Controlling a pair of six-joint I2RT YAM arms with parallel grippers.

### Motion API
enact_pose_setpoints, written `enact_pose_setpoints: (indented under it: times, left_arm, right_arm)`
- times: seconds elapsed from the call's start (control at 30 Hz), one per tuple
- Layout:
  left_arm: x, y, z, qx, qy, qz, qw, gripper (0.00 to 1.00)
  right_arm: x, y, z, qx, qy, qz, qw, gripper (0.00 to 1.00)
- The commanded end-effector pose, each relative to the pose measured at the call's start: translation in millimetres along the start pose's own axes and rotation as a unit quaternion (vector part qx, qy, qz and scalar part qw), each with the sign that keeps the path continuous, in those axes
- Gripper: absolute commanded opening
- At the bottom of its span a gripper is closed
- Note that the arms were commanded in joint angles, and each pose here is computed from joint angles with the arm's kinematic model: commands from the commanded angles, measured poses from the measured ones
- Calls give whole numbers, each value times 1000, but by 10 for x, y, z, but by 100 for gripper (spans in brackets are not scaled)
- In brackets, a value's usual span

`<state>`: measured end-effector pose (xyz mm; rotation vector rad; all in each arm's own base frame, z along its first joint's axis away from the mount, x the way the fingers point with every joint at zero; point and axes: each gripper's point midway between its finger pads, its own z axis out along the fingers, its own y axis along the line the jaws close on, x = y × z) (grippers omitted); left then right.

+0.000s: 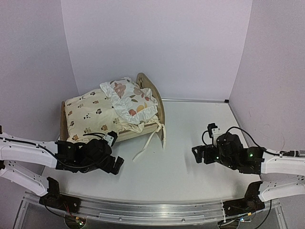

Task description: Set up the pet bed

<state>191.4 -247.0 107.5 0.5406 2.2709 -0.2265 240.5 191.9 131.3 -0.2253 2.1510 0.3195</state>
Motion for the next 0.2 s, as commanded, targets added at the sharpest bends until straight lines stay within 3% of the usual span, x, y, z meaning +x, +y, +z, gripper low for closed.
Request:
enact_pose_setpoints:
  times: [0.0,0.17]
  left_arm:
    - [-55,18,-16,-3,-19,-16,1000,100]
    - [-58,24,-25,-2,-21,-19,1000,99]
  right_arm:
    - [51,10,9,-4,8,5,1000,98]
    - [54,-21,26,10,14,8,1000,98]
